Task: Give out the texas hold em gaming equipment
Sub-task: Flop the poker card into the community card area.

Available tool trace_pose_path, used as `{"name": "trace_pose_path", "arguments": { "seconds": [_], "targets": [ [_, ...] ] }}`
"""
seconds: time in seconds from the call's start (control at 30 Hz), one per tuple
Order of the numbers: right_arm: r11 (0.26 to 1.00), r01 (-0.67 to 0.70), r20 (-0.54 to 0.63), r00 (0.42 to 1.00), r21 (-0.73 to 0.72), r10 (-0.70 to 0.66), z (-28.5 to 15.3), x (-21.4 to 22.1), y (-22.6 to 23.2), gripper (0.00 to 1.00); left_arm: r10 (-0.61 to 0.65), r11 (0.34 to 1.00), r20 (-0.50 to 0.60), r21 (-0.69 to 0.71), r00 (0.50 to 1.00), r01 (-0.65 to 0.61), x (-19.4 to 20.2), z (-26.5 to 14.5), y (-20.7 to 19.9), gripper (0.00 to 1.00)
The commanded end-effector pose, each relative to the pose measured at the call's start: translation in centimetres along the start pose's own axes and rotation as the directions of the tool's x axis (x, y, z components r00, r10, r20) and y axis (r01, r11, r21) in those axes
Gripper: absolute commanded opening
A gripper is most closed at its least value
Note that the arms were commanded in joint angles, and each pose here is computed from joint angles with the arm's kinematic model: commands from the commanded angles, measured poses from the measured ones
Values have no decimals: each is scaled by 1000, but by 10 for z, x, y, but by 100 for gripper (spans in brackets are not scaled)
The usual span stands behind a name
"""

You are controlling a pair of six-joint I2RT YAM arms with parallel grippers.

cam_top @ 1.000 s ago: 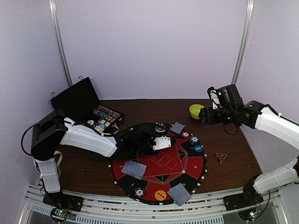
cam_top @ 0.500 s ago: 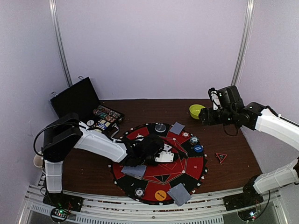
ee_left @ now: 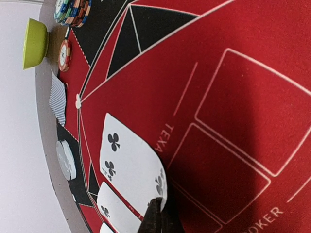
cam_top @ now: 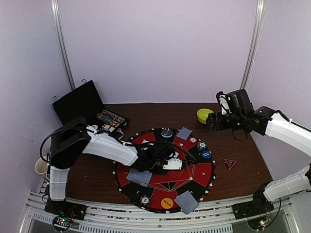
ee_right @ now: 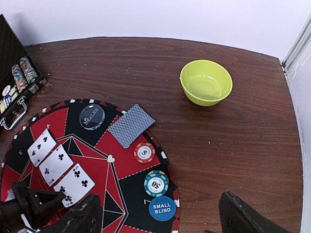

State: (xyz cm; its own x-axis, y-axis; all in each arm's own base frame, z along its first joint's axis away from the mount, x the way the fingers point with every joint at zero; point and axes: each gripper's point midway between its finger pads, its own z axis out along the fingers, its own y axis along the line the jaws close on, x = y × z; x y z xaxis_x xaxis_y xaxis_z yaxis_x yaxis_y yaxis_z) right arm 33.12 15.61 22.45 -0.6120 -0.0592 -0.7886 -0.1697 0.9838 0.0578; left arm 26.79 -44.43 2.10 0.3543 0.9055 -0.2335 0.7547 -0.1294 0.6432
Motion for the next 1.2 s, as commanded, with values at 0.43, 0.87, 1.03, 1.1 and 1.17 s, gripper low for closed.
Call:
{"name": "trace_pose_path", "arguments": {
  "seconds": [0.43, 0.87, 1.03, 1.1, 1.17],
  "targets": [
    [1000, -12, -5, 1000, -21, 12, 3, 1, 2, 86, 10, 989, -21, 148, 1000, -7, 20, -16, -35, 0],
    [999, -6, -22, 1000, -42, 5, 7, 0, 8, 86, -25, 987, 59, 163, 998, 15, 0, -37, -20, 29],
    [996, -7, -33, 999, -86, 4, 7, 2, 16, 87, -127, 990, 176, 88, 976, 113, -21, -74, 15, 30],
    [989, 5, -45, 999, -146, -11, 8, 3, 27, 87, -218, 976, 234, 80, 948, 204, -27, -94, 32, 32],
    [966, 16, -79, 996, -257, -38, 9, 10, 48, 84, -354, 935, 252, 122, 901, 334, -24, -108, 45, 32]
  ]
}}
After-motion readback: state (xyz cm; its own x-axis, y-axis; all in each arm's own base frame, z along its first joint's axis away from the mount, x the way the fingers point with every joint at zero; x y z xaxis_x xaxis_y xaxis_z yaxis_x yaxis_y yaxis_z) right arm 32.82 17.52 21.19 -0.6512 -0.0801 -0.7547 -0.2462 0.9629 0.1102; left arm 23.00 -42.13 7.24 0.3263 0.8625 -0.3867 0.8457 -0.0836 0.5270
